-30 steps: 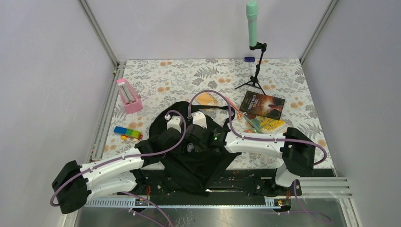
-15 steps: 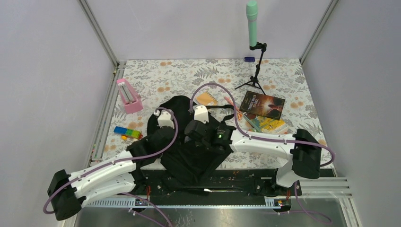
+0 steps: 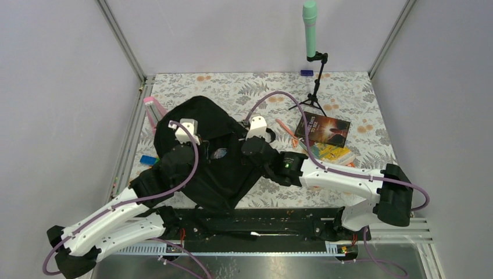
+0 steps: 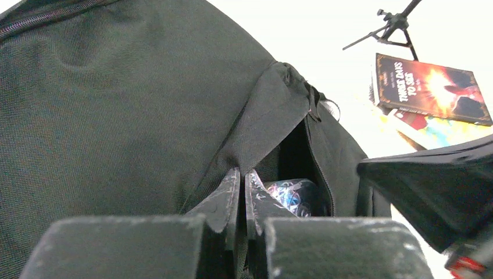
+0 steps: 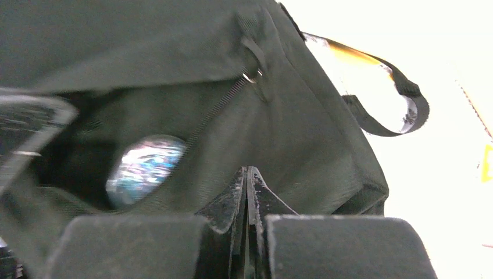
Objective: Pack the student bag
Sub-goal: Adjust the student bag at the center of the board, then pick up the stationery from the center of the board.
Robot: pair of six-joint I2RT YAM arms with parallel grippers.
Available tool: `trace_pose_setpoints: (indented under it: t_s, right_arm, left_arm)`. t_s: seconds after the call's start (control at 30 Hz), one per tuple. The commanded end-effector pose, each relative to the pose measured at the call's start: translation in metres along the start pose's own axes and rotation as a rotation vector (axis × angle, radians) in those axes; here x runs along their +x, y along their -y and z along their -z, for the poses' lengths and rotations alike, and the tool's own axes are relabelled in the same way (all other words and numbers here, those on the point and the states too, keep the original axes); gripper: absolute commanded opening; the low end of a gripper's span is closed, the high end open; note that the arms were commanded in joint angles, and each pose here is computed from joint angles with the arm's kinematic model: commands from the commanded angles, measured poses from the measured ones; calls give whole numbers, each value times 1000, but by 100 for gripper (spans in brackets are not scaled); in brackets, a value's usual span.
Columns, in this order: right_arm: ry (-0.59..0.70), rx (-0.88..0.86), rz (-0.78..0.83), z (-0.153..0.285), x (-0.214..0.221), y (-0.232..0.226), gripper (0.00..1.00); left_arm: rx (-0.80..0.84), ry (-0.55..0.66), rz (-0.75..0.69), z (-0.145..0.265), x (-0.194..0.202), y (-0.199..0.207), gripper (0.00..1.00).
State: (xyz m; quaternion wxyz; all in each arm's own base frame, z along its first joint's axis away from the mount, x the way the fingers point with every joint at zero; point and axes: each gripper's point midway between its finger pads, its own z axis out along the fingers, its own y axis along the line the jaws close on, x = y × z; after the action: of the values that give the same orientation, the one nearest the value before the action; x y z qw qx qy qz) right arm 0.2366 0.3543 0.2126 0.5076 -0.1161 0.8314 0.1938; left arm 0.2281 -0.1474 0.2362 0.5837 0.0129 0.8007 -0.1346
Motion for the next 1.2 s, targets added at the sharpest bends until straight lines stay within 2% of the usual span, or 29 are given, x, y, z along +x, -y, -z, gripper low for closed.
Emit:
trace_pose_setpoints:
  t_s: [0.0, 0.1, 0.2, 0.27, 0.3, 0.53, 0.7, 0.8, 1.03, 1.17]
  right_arm:
    - [5, -17, -26, -11, 9, 3, 0]
    - [-33, -22, -41, -9, 25, 7, 0]
    - [-28, -19, -68, 0, 26, 18, 2]
    - [-25, -11, -75, 5, 27, 28, 20]
    - [-33, -7, -77, 6, 28, 33, 24]
    - [-143, 88, -50, 10, 49, 94, 44]
    - [-211, 216, 8, 15, 61, 145, 56]
    - [-265, 260, 18, 13, 70, 168, 68]
    - [-388, 279, 23, -6, 75, 198, 73]
    - [-479, 342, -25, -23, 81, 226, 70]
  left_arm:
    - [65, 136, 25, 16, -72, 18, 0]
    - [89, 75, -86, 13, -64, 23, 0]
    - [31, 81, -200, 10, -69, 12, 0]
    - [-40, 107, -260, 9, -77, 0, 0]
    - [-82, 118, -283, 8, -80, -6, 0]
    - [-280, 152, -392, 2, -90, -35, 0]
    - [-325, 152, -402, 1, -80, -46, 0]
    - [-275, 143, -405, 1, -73, -42, 0]
    - [-187, 138, -406, 0, -65, -32, 0]
    - [-142, 120, -397, -2, -60, -24, 0]
